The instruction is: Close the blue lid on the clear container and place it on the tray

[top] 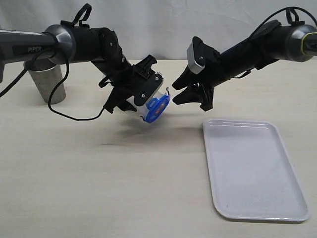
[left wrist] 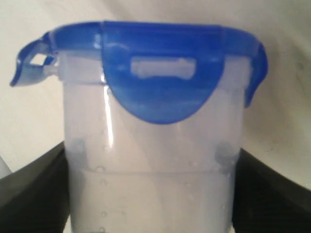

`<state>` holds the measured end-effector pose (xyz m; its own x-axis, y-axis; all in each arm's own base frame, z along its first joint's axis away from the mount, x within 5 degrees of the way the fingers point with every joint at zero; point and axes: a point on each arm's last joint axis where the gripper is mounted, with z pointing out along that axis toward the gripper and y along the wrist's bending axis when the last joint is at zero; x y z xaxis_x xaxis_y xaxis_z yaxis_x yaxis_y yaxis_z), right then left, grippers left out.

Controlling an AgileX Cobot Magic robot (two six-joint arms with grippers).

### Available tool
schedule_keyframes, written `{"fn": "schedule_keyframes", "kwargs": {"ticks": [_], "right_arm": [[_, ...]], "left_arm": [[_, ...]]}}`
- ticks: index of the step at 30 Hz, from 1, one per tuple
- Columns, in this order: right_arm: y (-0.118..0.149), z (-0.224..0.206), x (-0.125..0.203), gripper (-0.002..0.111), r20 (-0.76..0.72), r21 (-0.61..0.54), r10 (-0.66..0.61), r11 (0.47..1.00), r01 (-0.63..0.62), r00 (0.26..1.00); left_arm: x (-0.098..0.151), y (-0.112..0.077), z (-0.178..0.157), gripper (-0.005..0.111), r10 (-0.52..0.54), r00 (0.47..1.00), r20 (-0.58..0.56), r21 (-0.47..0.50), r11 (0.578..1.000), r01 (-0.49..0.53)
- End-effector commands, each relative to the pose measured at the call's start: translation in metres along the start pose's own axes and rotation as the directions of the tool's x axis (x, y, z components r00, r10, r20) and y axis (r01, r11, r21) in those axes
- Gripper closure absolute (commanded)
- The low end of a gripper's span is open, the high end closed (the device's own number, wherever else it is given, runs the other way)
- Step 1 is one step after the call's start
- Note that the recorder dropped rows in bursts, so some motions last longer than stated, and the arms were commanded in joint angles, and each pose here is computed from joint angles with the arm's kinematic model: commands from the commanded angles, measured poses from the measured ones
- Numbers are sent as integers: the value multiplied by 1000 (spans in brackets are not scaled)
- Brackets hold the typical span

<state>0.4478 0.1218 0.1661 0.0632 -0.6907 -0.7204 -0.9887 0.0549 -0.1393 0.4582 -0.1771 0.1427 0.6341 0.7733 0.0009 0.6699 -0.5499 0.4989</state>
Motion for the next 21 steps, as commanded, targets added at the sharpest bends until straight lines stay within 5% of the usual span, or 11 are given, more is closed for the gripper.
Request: {"fn": "schedule_keyframes", "kwargs": {"ticks": [1,21], "right_arm": [[-2,-7,5,61,13,9,29,1000,-29,999],[5,30,0,57,48,-27,8,1000,-6,999]], "left_arm": [[-1,6,-8,107,20,1000,1,-30,999,-20],[-7,7,-8,107,-61,995,73,-37,997,64]]}}
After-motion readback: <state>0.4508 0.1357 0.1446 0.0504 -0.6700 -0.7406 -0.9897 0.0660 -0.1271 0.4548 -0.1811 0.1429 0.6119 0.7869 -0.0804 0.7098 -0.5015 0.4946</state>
